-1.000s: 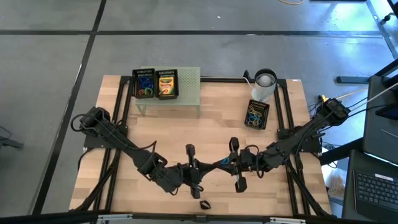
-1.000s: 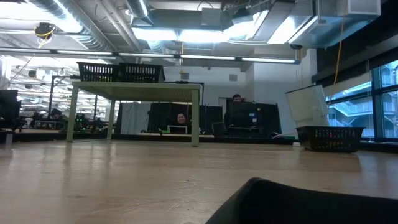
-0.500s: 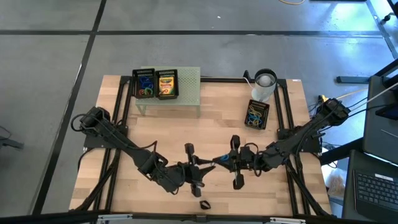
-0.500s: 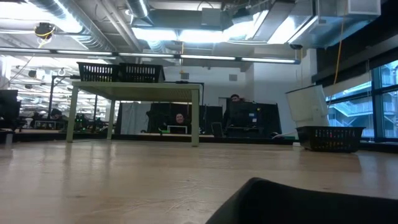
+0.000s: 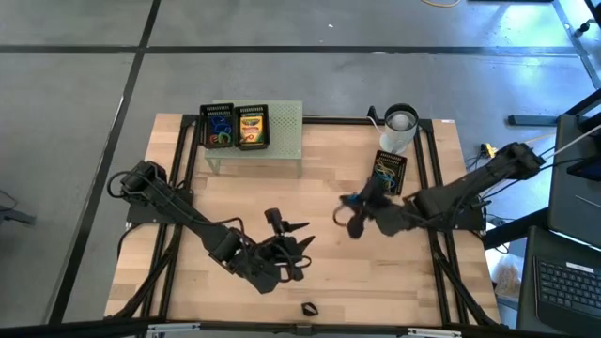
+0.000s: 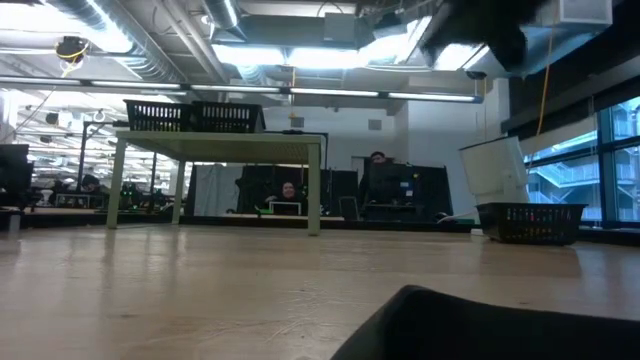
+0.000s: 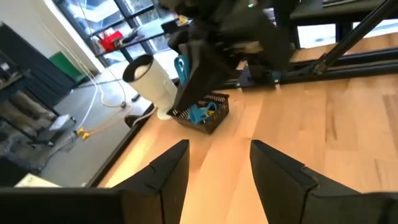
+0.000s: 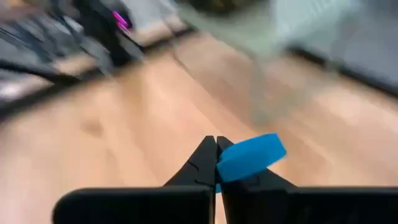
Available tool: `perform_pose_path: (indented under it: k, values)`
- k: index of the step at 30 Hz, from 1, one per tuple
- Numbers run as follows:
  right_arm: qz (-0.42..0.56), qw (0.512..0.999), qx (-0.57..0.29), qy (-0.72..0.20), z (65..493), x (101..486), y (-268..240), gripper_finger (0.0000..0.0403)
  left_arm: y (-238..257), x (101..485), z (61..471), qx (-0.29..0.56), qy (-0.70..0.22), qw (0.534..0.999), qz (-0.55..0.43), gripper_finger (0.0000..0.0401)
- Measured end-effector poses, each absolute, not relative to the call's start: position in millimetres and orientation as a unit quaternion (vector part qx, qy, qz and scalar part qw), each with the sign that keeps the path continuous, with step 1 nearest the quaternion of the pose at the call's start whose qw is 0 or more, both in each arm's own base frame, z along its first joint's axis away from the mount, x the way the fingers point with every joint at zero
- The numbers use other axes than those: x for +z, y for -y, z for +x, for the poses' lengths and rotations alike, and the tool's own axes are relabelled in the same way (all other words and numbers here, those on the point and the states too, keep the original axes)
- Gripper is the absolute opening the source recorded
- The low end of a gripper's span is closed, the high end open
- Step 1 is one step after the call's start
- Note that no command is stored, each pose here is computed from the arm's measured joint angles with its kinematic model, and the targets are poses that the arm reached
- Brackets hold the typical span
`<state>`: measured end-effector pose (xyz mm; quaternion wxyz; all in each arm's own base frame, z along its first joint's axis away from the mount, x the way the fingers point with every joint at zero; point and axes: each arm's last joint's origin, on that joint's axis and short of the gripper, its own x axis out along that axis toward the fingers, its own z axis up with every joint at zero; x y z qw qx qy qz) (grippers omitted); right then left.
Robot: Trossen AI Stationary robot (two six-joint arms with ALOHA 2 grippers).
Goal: Pick & Place Office Desk Supplies
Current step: Put the blue rubber band into the black bin, then put the black rubber band into the black bin
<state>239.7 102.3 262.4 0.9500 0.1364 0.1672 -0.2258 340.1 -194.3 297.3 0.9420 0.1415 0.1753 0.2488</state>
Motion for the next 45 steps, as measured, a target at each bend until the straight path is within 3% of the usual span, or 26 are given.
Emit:
perform_pose_path:
  k: [5,9,15,36,45]
  values:
    - [0.18,0.889,-0.315,-0.28,217.7,247.6,-64.7,0.0002,193.8,295.5,339.2,0.248,-0.181,0.942,0.136,0.0161]
    - [0.198,0.81,-0.41,-0.371,198.1,233.7,-38.5,0.0003,193.8,295.5,339.2,0.248,-0.181,0.942,0.137,0.016]
    - [0.218,0.719,-0.499,-0.431,182.5,225.8,-15.5,0.0004,193.4,294.4,338.6,0.248,-0.187,0.94,0.143,0.0164]
    - [0.229,0.662,-0.533,-0.474,189.8,214.9,19.3,0.0011,194.5,289.9,336.3,0.22,-0.21,0.943,0.138,0.016]
    - [0.213,0.665,-0.525,-0.487,190.5,213.7,19.6,0.0109,194.7,289.4,336.2,0.213,-0.214,0.943,0.137,0.0164]
